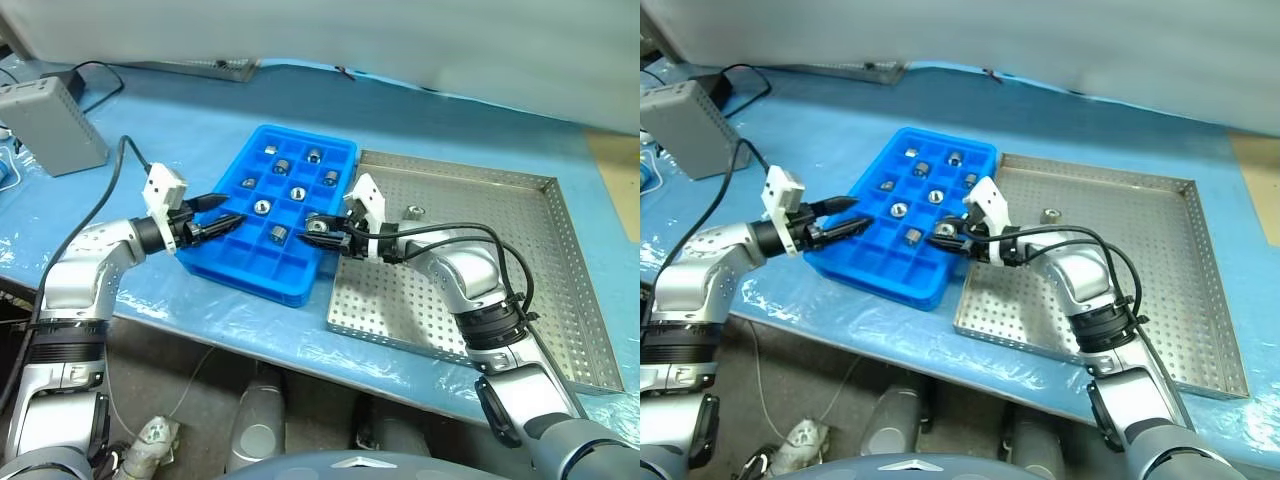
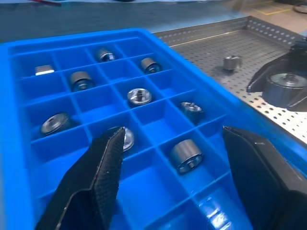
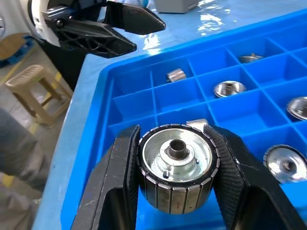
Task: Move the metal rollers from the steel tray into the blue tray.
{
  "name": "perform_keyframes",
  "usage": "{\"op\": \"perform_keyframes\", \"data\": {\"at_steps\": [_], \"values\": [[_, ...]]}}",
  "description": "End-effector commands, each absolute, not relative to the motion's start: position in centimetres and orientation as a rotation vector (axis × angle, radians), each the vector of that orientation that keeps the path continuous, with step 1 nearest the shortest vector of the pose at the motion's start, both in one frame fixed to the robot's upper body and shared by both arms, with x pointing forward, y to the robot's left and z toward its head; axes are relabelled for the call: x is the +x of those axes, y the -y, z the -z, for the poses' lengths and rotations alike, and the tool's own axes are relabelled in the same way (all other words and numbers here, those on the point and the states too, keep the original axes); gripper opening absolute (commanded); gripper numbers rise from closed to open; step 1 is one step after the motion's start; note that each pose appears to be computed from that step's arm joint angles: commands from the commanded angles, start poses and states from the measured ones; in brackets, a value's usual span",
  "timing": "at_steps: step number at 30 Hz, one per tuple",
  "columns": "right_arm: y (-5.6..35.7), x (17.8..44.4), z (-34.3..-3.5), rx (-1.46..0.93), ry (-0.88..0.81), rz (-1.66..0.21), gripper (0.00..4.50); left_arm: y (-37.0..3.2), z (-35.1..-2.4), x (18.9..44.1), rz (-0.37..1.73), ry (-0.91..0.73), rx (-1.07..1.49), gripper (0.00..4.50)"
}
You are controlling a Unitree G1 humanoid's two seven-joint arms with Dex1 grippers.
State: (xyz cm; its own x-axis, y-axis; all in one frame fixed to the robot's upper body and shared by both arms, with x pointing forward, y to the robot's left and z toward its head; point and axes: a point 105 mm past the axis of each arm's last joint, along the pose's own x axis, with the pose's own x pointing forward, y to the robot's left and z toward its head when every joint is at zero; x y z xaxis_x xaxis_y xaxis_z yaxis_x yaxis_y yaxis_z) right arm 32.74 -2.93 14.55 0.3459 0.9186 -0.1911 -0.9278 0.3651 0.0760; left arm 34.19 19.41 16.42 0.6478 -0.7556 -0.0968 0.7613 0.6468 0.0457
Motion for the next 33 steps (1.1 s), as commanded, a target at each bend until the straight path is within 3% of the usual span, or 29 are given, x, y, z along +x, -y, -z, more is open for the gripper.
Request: {"op": "perform_keyframes", "data": {"at_steps": [1,9,17,25,33], "values": [[1.2,30.8,-14.6,0.078,-0.259,-1.318,1.66,-19.7,-17.5,33.9,0.853,-0.028,0.11,3.41],[0.0,31.0,-13.2,0.186,-0.323,-1.292,1.66,-18.8,-17.2,33.5,0.87,-0.034,0.102,3.41],[0.8,31.8,-11.7,0.089,-0.314,-1.233,1.66,-18.5,-17.1,33.5,0.875,-0.039,0.097,3.41],[0.8,31.8,-11.8,0.149,-0.337,-1.231,4.37,-18.4,-16.8,34.0,0.877,-0.038,0.088,3.41],[3.4,33.9,-12.8,0.041,-0.253,-1.11,4.37,-17.3,-16.9,34.2,0.917,-0.022,0.082,3.41]]}}
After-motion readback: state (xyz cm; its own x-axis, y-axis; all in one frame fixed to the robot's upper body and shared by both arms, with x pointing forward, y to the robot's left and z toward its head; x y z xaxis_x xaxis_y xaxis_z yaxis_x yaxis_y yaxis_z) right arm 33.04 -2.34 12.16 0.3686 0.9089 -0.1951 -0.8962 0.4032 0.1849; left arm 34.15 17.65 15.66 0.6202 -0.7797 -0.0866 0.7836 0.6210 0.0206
